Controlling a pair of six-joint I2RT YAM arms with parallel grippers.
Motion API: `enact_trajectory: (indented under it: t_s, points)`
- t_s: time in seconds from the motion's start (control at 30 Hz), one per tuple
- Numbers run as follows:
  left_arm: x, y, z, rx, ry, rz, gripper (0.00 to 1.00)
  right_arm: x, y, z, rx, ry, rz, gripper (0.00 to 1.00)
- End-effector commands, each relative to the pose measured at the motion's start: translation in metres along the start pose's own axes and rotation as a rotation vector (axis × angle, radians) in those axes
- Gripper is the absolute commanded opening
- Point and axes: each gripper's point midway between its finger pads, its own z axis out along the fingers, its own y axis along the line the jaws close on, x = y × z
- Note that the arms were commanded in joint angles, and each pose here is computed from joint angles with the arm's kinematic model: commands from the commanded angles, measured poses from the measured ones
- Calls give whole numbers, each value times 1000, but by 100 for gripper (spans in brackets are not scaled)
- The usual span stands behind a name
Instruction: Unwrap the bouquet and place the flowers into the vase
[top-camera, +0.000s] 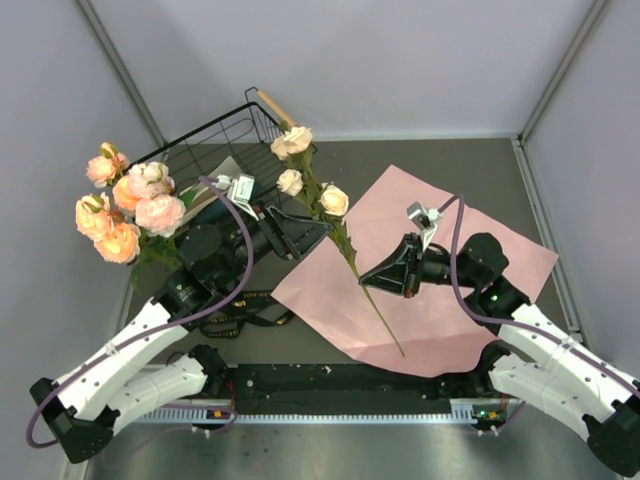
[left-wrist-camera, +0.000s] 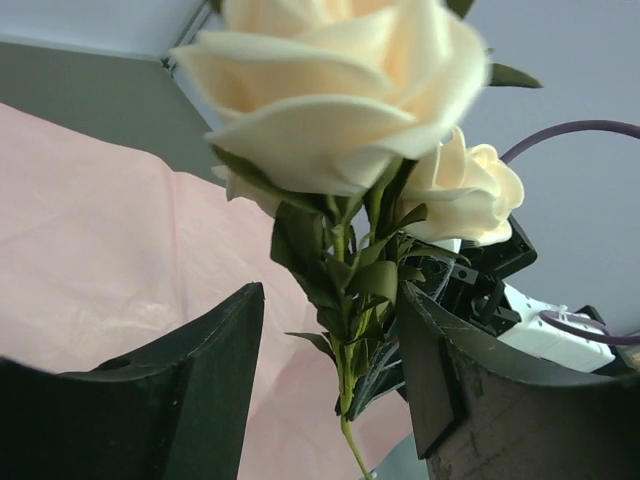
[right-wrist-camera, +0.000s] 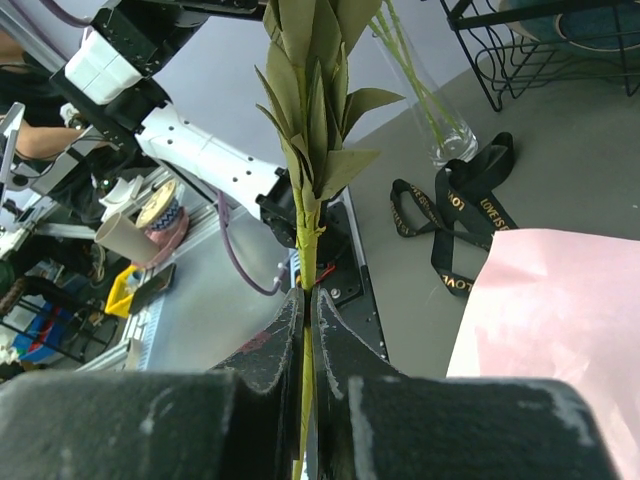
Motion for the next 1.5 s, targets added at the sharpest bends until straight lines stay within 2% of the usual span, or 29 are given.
enact_trajectory:
  t_s: [0.0, 0.1, 0.3, 0.4, 0.53, 0.6, 0.63, 0.67, 0.7, 0.73, 0.77, 0.83, 0.87, 0.93, 0.97, 1.03, 1.1, 1.23, 1.3, 1.47]
  points:
    - [-25, -31, -1, 130, -69, 0, 58, -14, 20, 1, -72, -25, -66, 0]
    - [-26, -33, -2, 151, -68, -4, 54, -12, 20, 1, -74, -20, -68, 0]
    - [-25, -37, 0, 179, -49, -10, 57, -11, 21, 2, -86, -11, -64, 0]
    - [-24, -37, 1, 187, -43, -12, 53, -10, 22, 3, -92, -6, -64, 0]
    - [-25, -38, 1, 195, -40, -8, 37, -8, 22, 4, -94, 1, -60, 0]
    - [-27, -37, 0, 186, -46, 2, 19, -7, 21, 5, -89, 5, -54, 0]
    - [-28, -34, -1, 172, -46, 18, 17, -8, 19, 5, -81, 4, -53, 0]
    - [-30, -37, -3, 171, -49, 30, 8, -8, 17, 5, -69, 4, -50, 4]
    - [-33, -34, -4, 153, -56, 40, 5, -8, 12, 5, -34, 8, -50, 12]
    - [-31, -29, -6, 124, -43, 71, 2, -9, 9, 5, -12, 6, -50, 23]
    - [-37, -33, -9, 117, -56, 93, 0, -9, 4, 4, 18, 6, -48, 40]
    - [-45, -31, -16, 81, -80, 156, 0, -13, -10, 0, 125, -11, -47, 52]
    - [-48, -32, -20, 65, -77, 179, 0, -15, -15, -2, 166, -20, -45, 65]
    - [-63, -38, -32, 35, -111, 262, 0, -19, -33, -10, 290, -55, -52, 77]
    - [-61, -31, -37, -10, -85, 282, 0, -19, -40, -14, 337, -63, -48, 82]
    - [-81, -37, -54, -52, -143, 376, 0, -20, -57, -25, 451, -85, -45, 86]
    - [-86, -32, -68, -109, -144, 431, 0, -19, -68, -31, 514, -89, -34, 87]
    - [-123, -37, -117, -235, -252, 601, 0, -7, -76, -30, 525, -53, 4, 86]
    - [-137, -31, -137, -327, -295, 637, 0, -3, -80, -28, 525, -39, 20, 86]
    - [-174, -48, -190, -430, -396, 762, 0, -2, -84, -26, 532, -29, 33, 86]
